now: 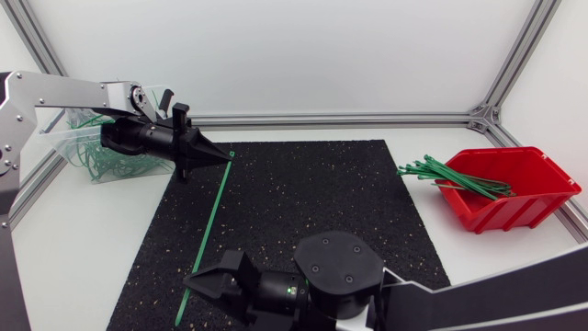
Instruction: Take a green cable tie from the red box, thread the tail through the head to close it, then place it in the transparent bin on the left.
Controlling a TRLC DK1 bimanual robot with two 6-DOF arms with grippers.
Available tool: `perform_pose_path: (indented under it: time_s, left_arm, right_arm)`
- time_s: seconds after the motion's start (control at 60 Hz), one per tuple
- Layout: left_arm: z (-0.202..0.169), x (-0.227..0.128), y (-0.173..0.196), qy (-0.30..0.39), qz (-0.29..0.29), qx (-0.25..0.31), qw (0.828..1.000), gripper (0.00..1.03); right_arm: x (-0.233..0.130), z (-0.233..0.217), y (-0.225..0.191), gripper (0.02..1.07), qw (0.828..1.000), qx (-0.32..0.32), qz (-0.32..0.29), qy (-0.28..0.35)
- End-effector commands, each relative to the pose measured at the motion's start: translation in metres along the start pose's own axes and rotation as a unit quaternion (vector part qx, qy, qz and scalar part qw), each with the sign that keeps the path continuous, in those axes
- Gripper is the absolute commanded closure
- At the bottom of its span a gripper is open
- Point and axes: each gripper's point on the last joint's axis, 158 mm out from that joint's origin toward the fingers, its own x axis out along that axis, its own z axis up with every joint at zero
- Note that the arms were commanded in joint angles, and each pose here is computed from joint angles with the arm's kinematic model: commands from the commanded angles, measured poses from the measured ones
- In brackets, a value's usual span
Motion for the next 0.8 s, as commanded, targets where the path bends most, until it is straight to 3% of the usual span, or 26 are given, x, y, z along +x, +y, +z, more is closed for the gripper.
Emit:
perform_pose_path:
  time_s: [0.0, 0.783]
  left_arm:
    - [-0.007, 0.000, -0.005, 0.001, -0.002, 0.008, 1.000, 1.00]
    - [-0.020, 0.005, -0.012, 0.008, 0.000, 0.020, 1.000, 1.00]
  right_arm:
    - [-0.004, 0.012, 0.014, 0.77, 1.000, -0.019, 0.013, -0.014]
    - [0.010, -0.001, 0.005, 0.85, 1.000, -0.021, 0.003, 0.002]
